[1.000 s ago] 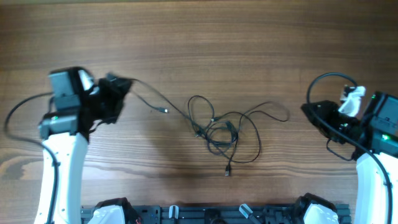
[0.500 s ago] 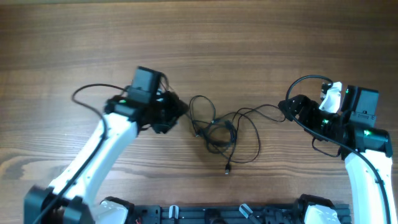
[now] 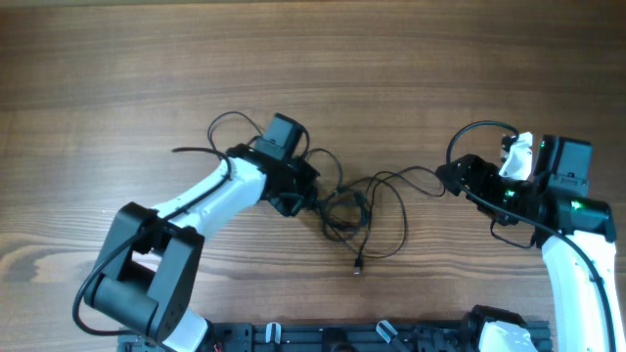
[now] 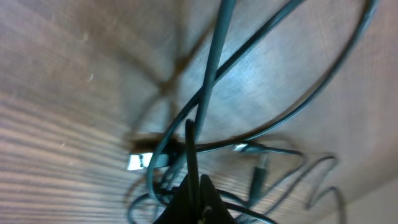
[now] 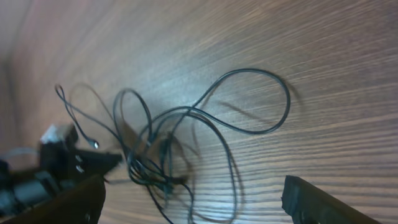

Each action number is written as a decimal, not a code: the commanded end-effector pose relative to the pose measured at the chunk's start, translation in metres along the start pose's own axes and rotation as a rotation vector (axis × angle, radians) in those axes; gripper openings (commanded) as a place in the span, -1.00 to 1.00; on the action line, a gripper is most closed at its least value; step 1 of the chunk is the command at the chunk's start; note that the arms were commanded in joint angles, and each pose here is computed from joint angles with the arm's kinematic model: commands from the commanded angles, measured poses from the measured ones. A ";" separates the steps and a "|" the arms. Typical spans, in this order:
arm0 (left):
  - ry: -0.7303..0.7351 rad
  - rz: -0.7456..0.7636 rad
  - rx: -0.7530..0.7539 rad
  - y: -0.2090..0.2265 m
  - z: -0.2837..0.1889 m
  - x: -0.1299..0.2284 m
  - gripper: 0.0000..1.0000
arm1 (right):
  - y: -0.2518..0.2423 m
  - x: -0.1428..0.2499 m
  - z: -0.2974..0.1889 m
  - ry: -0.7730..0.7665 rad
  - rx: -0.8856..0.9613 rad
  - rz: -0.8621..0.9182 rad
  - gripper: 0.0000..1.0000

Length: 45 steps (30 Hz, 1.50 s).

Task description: Untangle cables

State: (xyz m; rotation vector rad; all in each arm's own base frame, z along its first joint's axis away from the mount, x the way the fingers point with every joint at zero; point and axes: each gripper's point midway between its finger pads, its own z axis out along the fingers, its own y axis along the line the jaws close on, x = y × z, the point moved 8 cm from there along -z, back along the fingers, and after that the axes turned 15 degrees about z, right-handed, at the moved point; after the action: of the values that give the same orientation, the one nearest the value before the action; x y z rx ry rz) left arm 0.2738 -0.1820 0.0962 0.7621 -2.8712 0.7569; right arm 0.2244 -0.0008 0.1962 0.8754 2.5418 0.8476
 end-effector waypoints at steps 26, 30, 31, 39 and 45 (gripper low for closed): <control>-0.196 0.939 0.825 -0.092 -0.172 0.064 -0.92 | 0.111 0.097 0.118 0.576 -0.507 -0.496 -0.65; -0.273 0.895 0.845 -0.087 -0.191 0.049 -0.92 | 0.085 0.085 0.132 0.437 -0.205 -0.343 -0.91; -0.291 0.885 0.852 -0.083 -0.198 0.045 -0.92 | 0.075 0.079 0.133 0.394 -0.124 -0.295 -0.91; -0.469 0.666 0.761 -0.013 -0.251 0.007 -0.92 | -0.013 -0.004 0.102 0.158 0.201 0.018 -0.91; -0.506 0.495 0.659 0.032 -0.257 -0.009 -0.92 | -0.049 -0.040 0.075 0.081 0.154 0.206 -0.91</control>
State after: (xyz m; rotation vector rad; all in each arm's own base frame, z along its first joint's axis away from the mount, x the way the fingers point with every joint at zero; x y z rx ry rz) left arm 0.2544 -0.0511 0.2965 0.2734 -3.1802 1.9097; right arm 0.2730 0.0044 0.1218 1.0981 2.6751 0.8856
